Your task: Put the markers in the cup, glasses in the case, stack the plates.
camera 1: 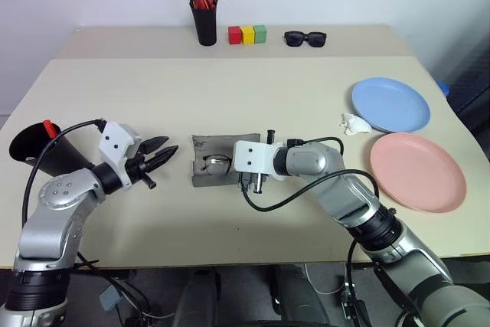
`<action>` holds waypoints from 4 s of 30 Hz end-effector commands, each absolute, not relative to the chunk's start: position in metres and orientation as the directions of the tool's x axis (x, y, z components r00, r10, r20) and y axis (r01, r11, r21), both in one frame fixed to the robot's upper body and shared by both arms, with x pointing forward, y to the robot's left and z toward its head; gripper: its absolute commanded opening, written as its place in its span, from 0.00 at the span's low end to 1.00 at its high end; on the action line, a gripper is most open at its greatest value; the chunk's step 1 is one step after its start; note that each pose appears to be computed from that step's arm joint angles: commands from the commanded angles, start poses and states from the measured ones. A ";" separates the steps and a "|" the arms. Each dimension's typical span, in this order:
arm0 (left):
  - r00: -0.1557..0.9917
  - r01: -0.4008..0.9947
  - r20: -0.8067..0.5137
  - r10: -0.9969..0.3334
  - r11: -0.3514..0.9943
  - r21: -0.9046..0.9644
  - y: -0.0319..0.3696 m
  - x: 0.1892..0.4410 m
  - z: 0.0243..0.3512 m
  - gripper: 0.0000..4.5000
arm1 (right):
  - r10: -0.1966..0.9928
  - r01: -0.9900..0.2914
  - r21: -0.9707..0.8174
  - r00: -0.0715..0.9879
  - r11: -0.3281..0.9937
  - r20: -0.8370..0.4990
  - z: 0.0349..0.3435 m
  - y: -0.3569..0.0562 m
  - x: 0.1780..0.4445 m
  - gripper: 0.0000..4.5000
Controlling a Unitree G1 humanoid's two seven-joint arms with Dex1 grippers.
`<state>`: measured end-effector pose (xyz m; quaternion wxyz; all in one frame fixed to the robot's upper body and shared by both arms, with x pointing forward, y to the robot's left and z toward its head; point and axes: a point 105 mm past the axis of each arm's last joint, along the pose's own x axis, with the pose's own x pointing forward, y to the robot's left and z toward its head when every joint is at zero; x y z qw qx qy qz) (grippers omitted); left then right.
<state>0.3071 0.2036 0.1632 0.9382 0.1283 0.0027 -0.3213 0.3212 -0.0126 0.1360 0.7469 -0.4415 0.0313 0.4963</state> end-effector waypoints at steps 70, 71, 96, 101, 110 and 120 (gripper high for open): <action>0.513 0.858 -0.136 -0.847 0.502 0.112 0.127 0.297 0.175 0.00 | -0.006 -0.271 -0.824 0.949 0.497 -0.316 0.163 -0.304 0.424 0.01; 0.515 0.857 -0.133 -0.847 0.503 0.116 0.127 0.298 0.175 0.00 | -0.004 -0.254 -0.839 0.956 0.481 -0.292 0.170 -0.304 0.422 0.01; 0.459 0.885 -0.086 -0.884 0.446 0.136 0.112 0.317 0.185 0.00 | 0.236 -0.490 -0.666 0.867 0.563 -0.439 0.184 -0.270 0.282 0.54; 0.491 0.867 -0.074 -0.868 0.479 0.135 0.115 0.313 0.184 0.00 | 0.203 -0.330 -0.618 0.942 0.714 -0.268 0.178 -0.252 0.357 0.75; 0.577 0.812 -0.060 -0.815 0.564 0.148 0.129 0.303 0.186 0.00 | 0.032 -0.265 -0.708 0.945 0.654 -0.324 0.131 -0.271 0.427 0.75; 0.637 0.769 -0.037 -0.770 0.630 0.109 0.136 0.295 0.182 0.00 | 0.031 -0.193 -0.770 0.975 0.609 -0.220 0.163 -0.283 0.423 0.01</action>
